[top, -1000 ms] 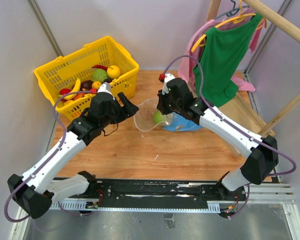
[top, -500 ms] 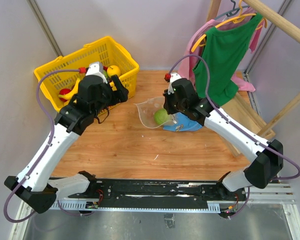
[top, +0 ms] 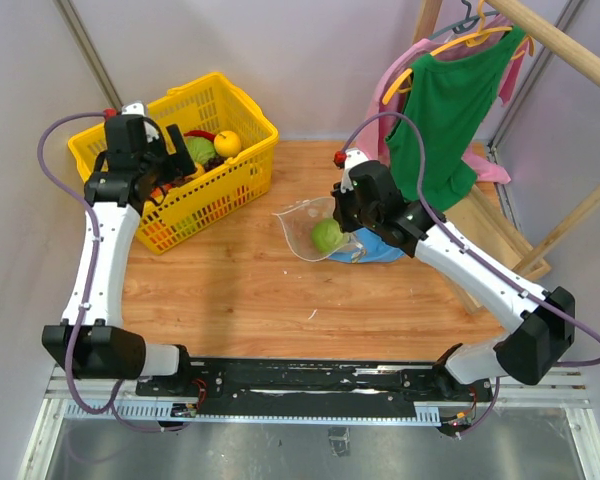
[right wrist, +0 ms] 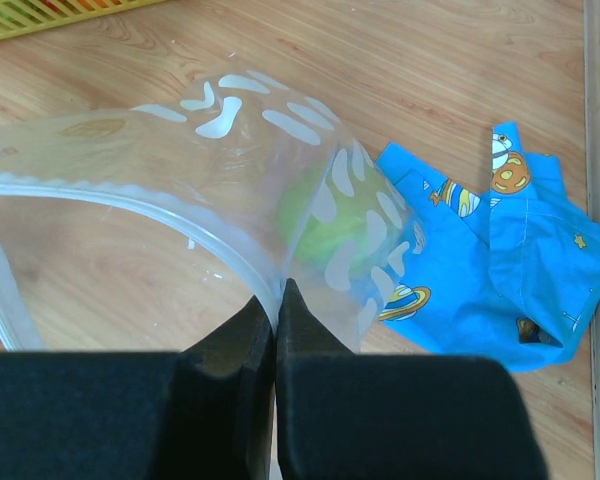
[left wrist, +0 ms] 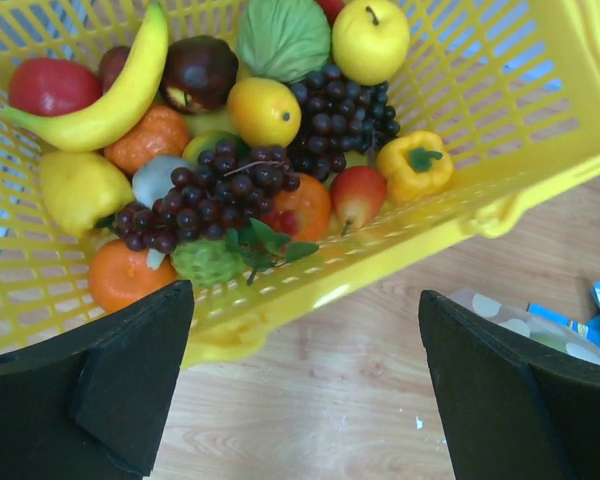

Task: Place the food in the zip-top bag and seal the zipper
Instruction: Pick up the fake fruit from the bin.

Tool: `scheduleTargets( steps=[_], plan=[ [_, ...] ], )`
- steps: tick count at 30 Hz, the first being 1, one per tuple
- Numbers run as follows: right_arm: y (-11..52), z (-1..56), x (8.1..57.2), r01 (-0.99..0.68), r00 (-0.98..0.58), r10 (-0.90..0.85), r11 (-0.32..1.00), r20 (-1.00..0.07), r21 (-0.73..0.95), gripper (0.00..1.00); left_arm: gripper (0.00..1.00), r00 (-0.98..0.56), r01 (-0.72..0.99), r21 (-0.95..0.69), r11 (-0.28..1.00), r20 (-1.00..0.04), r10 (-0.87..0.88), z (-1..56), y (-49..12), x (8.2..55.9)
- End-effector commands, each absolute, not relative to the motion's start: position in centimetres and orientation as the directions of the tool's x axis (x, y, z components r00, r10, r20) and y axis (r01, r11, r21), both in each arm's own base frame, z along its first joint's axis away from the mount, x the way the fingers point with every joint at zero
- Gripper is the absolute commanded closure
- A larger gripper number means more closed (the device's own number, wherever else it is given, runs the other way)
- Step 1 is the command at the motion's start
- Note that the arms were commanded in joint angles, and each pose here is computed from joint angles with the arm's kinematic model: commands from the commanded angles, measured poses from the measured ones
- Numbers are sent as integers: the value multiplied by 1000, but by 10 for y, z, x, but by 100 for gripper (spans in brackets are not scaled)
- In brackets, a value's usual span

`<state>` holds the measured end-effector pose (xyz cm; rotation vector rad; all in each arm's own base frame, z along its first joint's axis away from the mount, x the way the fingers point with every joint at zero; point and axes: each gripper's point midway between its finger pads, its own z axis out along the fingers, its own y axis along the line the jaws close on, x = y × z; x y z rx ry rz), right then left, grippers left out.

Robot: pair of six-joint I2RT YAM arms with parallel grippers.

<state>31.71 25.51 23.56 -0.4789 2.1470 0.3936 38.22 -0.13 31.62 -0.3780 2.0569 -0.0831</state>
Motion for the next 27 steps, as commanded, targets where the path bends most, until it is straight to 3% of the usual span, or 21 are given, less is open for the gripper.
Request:
scheduleTargets(
  steps=[1, 12, 27],
  plan=[
    [244, 243, 320, -457, -514, -190, 886, -837, 79, 100, 2, -526, -131, -273, 953, -796, -300, 301, 5, 386],
    [242, 242, 321, -456, -510, -189, 887, -839, 77, 99, 2, -672, -79, -343, 936, -675, -304, 239, -5, 383],
    [237, 241, 326, -442, -514, -182, 894, -838, 77, 99, 9, -714, 53, -441, 896, -644, -274, 264, -49, 349]
  ],
)
